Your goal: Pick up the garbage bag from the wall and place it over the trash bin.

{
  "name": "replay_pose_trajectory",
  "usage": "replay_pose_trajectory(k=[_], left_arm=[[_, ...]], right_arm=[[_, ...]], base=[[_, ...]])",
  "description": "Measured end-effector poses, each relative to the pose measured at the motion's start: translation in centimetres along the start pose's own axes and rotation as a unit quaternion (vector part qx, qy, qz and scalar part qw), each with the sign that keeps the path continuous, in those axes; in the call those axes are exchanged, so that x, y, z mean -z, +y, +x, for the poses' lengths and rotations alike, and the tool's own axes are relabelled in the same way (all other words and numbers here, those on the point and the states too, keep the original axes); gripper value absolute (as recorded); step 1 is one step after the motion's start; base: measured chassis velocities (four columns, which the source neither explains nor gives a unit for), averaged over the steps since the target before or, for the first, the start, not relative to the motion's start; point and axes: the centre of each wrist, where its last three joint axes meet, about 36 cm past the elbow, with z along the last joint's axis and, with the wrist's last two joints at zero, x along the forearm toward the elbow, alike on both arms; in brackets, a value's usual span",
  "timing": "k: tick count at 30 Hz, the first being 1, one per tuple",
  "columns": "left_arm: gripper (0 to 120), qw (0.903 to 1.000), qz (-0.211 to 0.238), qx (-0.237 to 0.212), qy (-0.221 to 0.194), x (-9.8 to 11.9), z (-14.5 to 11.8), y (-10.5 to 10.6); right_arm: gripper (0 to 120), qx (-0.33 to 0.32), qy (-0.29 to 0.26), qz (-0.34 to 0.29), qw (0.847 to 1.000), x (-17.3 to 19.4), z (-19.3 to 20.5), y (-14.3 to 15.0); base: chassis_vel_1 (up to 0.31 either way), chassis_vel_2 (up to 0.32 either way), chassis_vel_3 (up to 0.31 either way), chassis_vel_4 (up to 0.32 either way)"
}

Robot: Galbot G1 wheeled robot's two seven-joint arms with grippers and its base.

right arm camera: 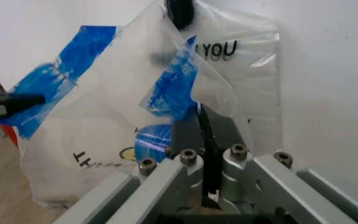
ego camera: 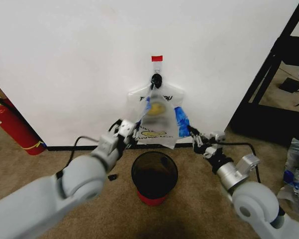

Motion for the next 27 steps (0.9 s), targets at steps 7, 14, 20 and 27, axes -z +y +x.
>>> replay_pose_trajectory(k=[7,14,20,27], left_arm=[[0,0.9999,0.002,-0.01,0.007,-0.1,1.5,-0.2],[0,0.9998,0.001,-0.016,0.01,-0.9,2.8,-0.7],[0,0.9984,0.011,-0.02,-0.051,1.5,3.2,-0.2],[0,0.9951,0.011,-0.029,-0.094,3.7,4.0,0.2]], right_arm=[[0,0.001,0.006,0.002,1.0,0.0,1.7,0.9],[0,0.003,0.001,0.003,1.0,0.3,2.5,1.6],[0,0.004,-0.039,0.002,0.999,3.3,2.1,1.7],[0,0.017,-0.065,0.008,0.998,6.6,2.6,1.6]], base=[[0.0,0.0,0.0,0.0],[0.0,0.0,0.0,0.0],[0.0,0.0,0.0,0.0],[0.0,0.0,0.0,0.0]])
